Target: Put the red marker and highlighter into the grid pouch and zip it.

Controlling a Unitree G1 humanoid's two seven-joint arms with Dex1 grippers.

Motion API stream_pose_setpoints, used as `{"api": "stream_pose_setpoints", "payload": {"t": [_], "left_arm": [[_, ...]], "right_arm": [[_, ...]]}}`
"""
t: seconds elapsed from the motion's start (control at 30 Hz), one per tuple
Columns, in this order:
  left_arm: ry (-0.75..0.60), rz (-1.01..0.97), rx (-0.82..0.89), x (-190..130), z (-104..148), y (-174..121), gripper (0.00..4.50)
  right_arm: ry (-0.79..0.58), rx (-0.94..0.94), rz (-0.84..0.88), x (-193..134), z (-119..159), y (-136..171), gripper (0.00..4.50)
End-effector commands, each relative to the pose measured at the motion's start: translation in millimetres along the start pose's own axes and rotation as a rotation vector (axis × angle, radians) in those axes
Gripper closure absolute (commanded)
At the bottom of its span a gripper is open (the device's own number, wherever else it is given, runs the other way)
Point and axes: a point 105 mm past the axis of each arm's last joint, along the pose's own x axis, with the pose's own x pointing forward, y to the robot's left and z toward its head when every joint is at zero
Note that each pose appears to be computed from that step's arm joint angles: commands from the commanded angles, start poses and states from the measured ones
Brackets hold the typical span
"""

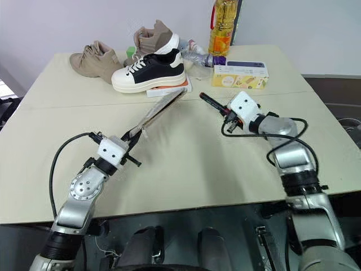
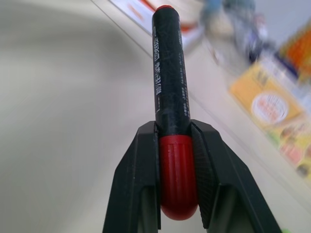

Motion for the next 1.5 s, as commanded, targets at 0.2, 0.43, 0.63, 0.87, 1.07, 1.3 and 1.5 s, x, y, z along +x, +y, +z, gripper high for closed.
{"api": "stream_pose_setpoints", "payload": {"t": [0.2,0.43,0.63,0.87,1.07,1.3,1.5], "left_arm": [[-0.050,-0.073,0.003,6.3,11.0,-7.4,4.50],[-0.022,-0.098,0.041,4.0,4.5,-10.7,4.50],[-0.007,-0.102,0.059,1.5,0.6,-13.1,4.50],[-0.025,-0.097,0.049,2.5,4.6,-12.9,4.50],[-0.038,-0.093,0.042,2.4,7.4,-12.5,4.50],[-0.055,-0.088,0.033,4.5,11.4,-11.0,4.50],[-0.077,-0.129,0.038,2.9,15.8,-15.9,4.50]], "right_arm": [[-0.075,-0.094,0.055,-11.4,31.0,9.3,4.15],[-0.086,-0.091,0.058,-14.0,33.5,8.2,4.15],[-0.102,-0.089,0.069,-14.4,36.7,8.6,4.15],[-0.088,-0.088,0.081,-11.2,30.9,11.7,4.15],[-0.079,-0.081,0.086,-9.8,26.5,13.4,4.15],[-0.068,-0.087,0.098,-9.7,22.0,16.9,4.15],[-0.063,-0.118,0.124,-9.2,23.0,20.6,4.15]]}}
